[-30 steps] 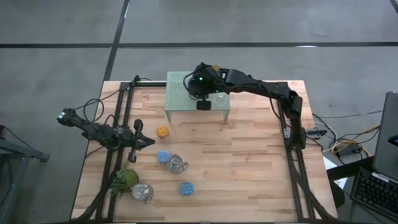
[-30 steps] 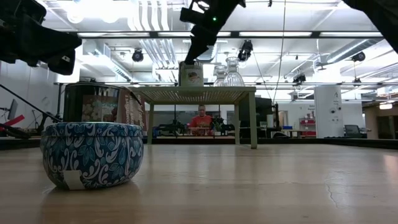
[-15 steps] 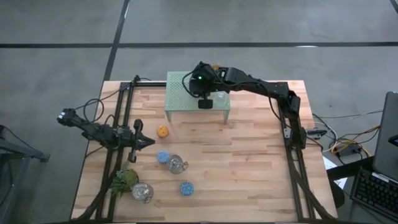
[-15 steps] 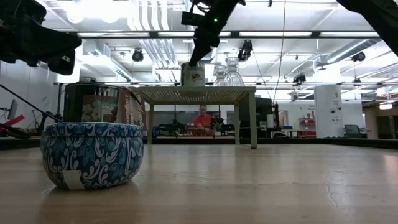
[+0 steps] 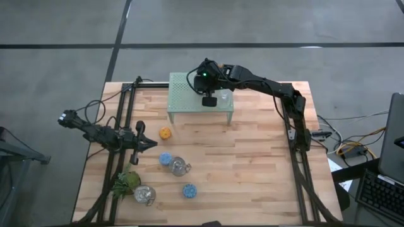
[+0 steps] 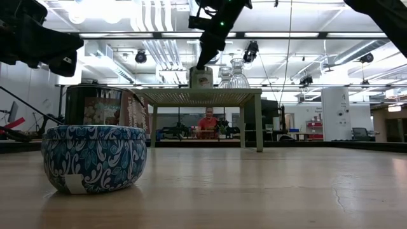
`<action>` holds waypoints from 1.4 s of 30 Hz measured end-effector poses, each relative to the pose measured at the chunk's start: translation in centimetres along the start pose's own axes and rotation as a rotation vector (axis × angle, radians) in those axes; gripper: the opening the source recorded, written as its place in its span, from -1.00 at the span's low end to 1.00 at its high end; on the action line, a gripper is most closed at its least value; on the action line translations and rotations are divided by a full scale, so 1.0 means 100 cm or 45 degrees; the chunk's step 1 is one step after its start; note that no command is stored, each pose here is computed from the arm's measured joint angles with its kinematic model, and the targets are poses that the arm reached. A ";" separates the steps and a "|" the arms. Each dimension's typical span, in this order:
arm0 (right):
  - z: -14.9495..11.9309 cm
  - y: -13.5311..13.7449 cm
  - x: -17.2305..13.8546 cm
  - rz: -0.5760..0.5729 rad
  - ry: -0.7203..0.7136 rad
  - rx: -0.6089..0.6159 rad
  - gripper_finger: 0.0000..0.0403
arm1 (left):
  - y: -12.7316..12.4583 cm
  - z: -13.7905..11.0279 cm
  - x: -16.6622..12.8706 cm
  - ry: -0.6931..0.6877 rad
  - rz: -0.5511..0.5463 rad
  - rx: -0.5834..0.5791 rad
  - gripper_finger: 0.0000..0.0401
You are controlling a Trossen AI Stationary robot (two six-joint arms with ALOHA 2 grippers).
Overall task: Pick & Place candle stick holders
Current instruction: Adjust the green scented candle on the shelf
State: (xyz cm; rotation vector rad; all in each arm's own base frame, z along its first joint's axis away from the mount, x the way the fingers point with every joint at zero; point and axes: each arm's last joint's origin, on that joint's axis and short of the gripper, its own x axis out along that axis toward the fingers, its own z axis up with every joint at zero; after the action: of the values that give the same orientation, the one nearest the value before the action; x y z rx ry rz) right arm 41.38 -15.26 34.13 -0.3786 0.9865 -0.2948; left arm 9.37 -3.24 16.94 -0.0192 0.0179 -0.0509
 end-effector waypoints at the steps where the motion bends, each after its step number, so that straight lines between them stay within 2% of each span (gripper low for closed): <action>1: 0.000 0.000 0.000 0.000 0.003 0.003 -0.91 | 0.000 0.000 0.000 0.000 0.000 0.000 -0.85; 16: -0.003 0.001 -0.002 0.015 0.033 0.000 -0.91 | 0.000 0.000 0.000 0.000 0.000 0.000 -0.85; 28: -0.004 -0.001 -0.005 -0.034 0.072 -0.010 -0.91 | 0.000 0.000 0.000 0.000 0.000 0.000 -0.85; 42: -0.007 -0.020 -0.003 -0.093 0.033 0.036 -0.91 | 0.000 0.000 0.000 0.000 0.000 0.000 -0.85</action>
State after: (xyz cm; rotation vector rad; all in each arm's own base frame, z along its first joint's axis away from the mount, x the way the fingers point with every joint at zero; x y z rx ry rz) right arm 40.47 -17.09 34.85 -0.3867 0.9944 -0.3804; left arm 9.37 -3.24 16.94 -0.0193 0.0176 -0.0509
